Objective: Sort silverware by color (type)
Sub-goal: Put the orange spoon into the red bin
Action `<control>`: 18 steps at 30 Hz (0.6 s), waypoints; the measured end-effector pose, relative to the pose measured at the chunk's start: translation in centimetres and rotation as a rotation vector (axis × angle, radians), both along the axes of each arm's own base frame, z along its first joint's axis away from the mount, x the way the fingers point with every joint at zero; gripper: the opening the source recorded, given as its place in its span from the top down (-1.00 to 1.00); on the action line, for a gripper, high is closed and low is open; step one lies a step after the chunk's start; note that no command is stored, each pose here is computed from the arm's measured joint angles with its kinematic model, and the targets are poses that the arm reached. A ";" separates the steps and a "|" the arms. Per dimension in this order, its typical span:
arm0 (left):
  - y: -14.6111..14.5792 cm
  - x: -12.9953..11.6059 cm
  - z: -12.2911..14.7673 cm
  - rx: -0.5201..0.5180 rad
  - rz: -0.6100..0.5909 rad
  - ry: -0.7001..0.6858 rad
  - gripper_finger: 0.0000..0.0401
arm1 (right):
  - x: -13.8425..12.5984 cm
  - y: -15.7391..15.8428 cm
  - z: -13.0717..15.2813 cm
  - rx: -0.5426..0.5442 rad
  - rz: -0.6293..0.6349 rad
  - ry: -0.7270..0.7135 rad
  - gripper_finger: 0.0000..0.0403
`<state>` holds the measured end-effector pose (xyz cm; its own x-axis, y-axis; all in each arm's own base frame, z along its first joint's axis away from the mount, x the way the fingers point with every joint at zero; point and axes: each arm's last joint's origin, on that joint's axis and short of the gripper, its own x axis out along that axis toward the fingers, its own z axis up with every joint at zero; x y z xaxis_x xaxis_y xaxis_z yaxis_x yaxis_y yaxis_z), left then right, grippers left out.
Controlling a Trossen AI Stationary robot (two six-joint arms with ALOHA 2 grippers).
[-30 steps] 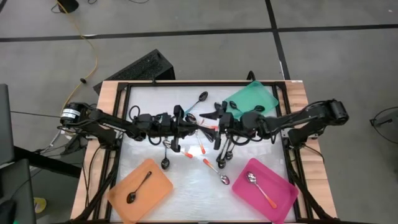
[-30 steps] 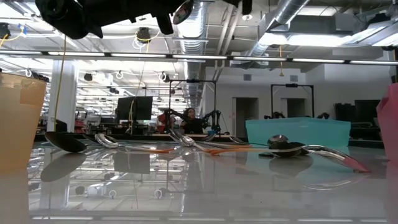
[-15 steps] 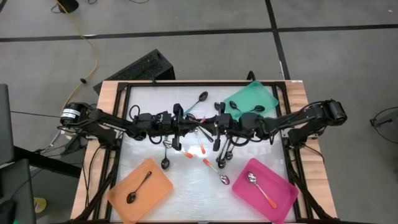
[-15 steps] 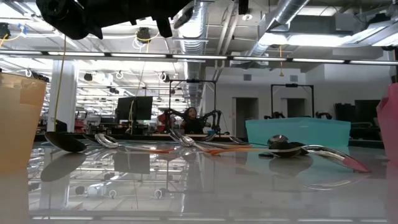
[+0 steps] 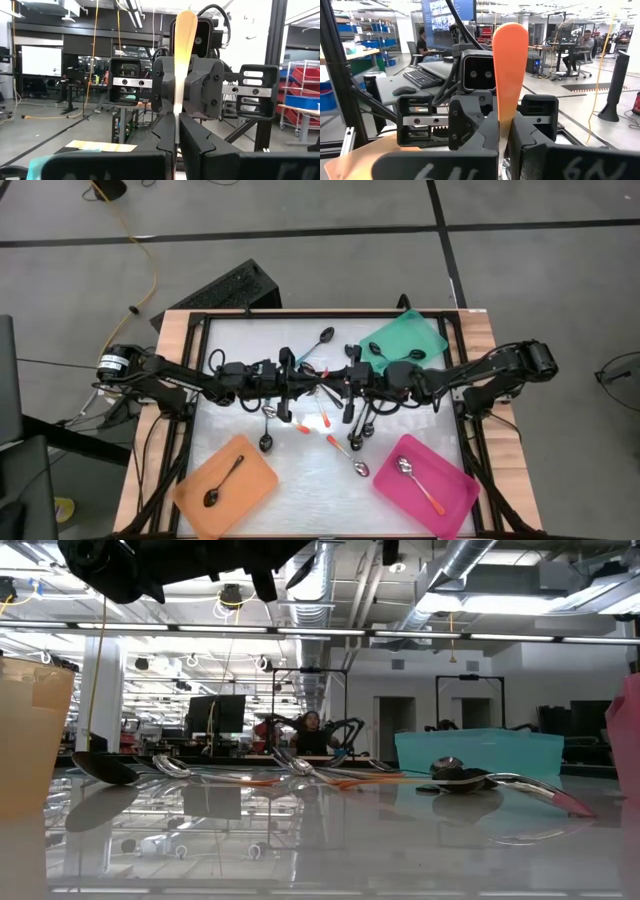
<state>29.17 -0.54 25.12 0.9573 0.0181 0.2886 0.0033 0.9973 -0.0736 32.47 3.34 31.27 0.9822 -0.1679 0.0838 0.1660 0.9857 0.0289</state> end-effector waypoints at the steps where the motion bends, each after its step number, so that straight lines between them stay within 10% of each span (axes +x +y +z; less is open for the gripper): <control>1: 0.0 0.0 0.0 0.000 0.000 0.002 1.00 | 0.0 0.0 0.0 0.001 -0.008 0.004 0.92; 18: 0.2 0.1 -0.4 -0.030 0.059 0.043 1.00 | 0.1 -0.4 -0.3 0.022 -0.047 0.026 0.97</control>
<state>29.26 -0.37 24.73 0.9657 0.0833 0.2458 -0.0596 0.9930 -0.1023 32.53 2.92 30.92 0.9750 -0.2153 0.0543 0.2130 0.9760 0.0459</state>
